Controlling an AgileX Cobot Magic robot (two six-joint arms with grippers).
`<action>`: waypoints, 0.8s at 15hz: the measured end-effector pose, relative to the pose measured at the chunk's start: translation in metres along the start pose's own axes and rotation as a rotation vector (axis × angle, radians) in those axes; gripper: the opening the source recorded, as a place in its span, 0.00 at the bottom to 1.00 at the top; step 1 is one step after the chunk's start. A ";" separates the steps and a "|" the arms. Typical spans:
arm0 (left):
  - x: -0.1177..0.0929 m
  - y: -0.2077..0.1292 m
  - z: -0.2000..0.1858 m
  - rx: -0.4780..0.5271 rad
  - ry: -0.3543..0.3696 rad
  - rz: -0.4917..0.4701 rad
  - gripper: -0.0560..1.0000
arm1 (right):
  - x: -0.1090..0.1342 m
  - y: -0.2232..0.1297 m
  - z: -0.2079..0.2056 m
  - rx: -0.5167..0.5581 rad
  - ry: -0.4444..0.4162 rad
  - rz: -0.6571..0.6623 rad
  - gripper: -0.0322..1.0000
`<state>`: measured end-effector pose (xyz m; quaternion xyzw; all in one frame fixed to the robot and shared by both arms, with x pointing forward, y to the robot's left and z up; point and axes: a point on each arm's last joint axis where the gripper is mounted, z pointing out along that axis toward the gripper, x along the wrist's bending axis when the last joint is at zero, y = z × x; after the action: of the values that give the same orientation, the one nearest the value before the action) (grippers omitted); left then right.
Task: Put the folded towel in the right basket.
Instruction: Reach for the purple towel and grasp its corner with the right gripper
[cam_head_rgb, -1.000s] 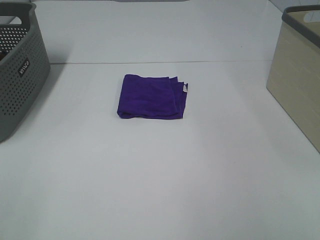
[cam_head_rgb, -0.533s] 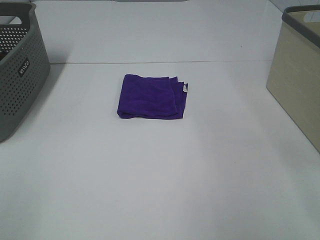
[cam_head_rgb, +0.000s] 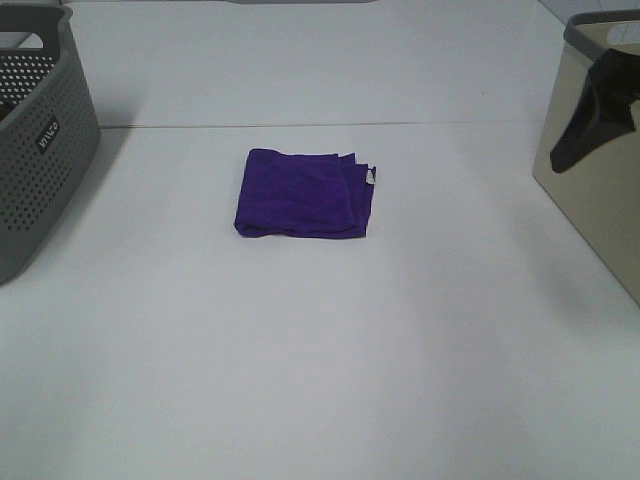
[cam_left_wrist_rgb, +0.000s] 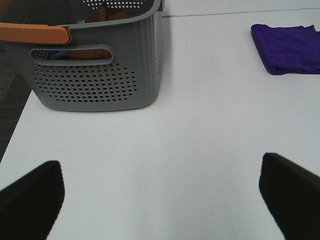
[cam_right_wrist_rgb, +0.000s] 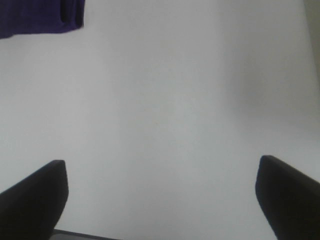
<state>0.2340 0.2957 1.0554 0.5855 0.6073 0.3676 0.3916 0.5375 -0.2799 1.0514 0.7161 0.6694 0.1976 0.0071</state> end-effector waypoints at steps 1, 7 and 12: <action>0.000 0.000 0.000 0.000 0.000 0.000 0.99 | 0.001 0.015 0.010 0.010 0.023 -0.006 0.98; 0.000 0.000 0.000 0.000 0.000 0.000 0.99 | 0.007 0.075 0.074 0.049 0.225 0.018 0.98; 0.000 0.000 0.000 0.000 0.000 0.000 0.99 | 0.034 0.115 0.148 0.048 0.285 -0.016 0.98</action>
<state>0.2340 0.2957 1.0554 0.5855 0.6073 0.3676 0.3916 0.6914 -0.2215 0.9559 0.6753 0.6739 0.2813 -0.1035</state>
